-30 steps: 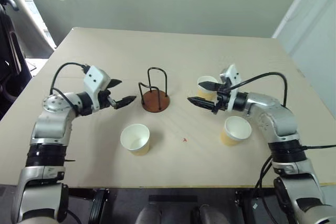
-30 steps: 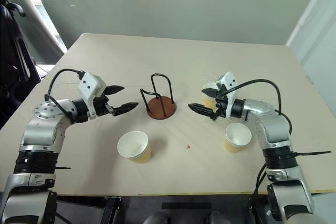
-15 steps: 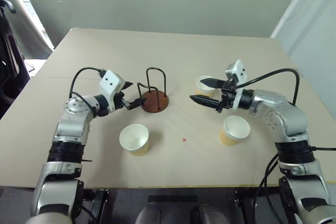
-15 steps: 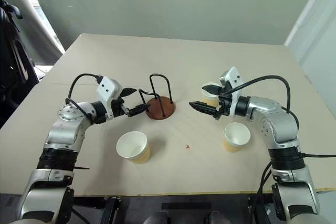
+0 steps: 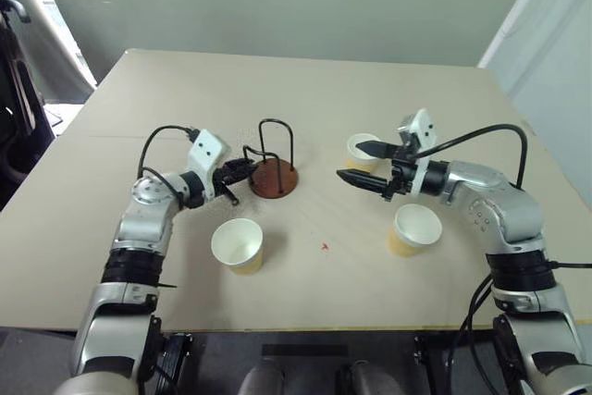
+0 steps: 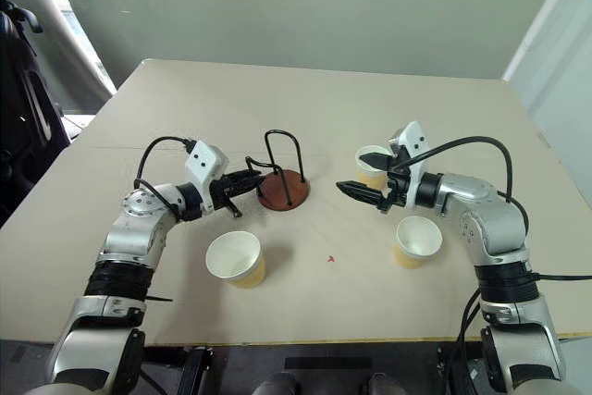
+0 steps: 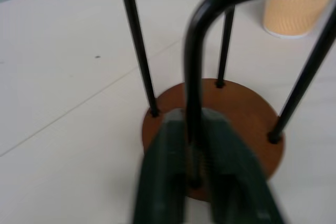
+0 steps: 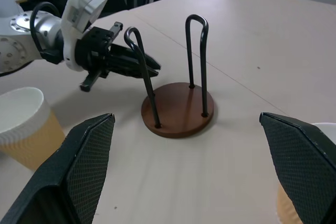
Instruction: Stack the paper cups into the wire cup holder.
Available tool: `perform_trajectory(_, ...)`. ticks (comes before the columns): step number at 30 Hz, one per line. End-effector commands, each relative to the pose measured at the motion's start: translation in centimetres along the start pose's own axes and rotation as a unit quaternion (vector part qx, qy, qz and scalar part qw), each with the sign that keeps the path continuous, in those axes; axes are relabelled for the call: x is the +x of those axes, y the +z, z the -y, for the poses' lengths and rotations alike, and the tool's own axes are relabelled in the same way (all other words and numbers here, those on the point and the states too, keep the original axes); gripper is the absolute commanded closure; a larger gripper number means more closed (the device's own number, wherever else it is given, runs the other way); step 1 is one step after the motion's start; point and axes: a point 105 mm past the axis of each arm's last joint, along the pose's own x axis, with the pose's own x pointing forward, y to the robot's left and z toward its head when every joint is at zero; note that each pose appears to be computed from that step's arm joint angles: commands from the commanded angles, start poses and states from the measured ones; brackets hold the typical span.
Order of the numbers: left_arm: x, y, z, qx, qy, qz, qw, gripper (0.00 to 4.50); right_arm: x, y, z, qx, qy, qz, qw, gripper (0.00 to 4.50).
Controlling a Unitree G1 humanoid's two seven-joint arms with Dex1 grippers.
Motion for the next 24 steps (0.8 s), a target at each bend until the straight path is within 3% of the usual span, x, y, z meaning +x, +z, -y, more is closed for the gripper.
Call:
perform_trajectory(1,0.2,0.6,0.7,0.009,-0.024,0.009,1.000,4.48,-1.2,1.2,0.1,-0.050,0.006,-0.007,0.999,0.00)
perform_trajectory(13,1.2,1.8,2.7,-0.002,-0.085,0.029,0.996,4.48,-4.2,1.1,0.2,-0.083,0.016,-0.036,0.996,0.00)
perform_trajectory(24,3.3,7.0,5.4,0.023,-0.152,0.078,0.985,4.48,-4.4,0.7,-0.5,-0.079,0.014,-0.038,0.996,0.00)
